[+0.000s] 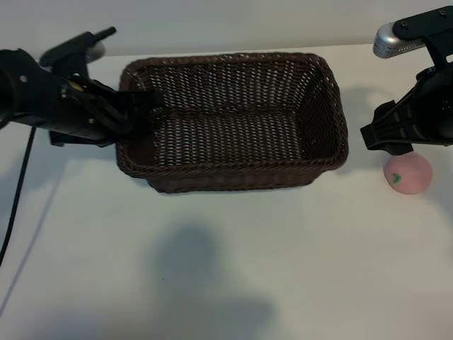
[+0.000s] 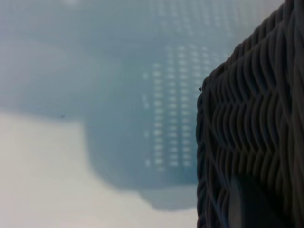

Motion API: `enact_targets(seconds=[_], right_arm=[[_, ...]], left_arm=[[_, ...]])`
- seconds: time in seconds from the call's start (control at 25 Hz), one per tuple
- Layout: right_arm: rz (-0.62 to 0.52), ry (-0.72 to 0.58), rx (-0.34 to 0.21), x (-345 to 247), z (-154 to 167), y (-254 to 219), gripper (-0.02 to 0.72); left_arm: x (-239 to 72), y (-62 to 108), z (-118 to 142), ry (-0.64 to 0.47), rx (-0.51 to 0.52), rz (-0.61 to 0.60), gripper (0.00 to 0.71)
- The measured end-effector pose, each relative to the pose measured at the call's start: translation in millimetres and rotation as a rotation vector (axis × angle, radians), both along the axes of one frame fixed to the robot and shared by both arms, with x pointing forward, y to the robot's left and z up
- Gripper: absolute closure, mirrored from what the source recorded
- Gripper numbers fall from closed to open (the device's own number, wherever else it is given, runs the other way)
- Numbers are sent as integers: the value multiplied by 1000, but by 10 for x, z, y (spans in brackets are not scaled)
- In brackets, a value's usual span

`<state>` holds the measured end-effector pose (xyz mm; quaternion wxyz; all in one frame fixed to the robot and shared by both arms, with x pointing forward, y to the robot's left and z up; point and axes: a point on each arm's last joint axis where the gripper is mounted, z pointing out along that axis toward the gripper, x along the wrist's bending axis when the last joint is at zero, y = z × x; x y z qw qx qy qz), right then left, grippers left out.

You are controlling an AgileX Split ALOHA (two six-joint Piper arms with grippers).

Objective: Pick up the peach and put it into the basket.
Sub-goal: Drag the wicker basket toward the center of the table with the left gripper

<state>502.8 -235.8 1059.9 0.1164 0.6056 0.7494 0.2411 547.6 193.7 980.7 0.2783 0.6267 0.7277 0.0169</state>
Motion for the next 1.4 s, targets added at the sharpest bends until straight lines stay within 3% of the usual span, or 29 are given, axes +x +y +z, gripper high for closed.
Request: enact_targets(seconds=[0.4, 1.2, 1.32, 1.4], right_arm=[[-1, 0, 0, 0, 0, 0, 118], [0, 2, 0, -2, -1, 0, 118], [0, 4, 0, -3, -2, 0, 118], [0, 6, 0, -5, -3, 0, 118]], left_arm=[[109, -149, -390, 41, -37, -84, 548], [171, -165, -585, 54, -30, -68, 544], [170, -168, -584, 57, -35, -64, 471], [171, -174, -577, 61, -42, -64, 336]])
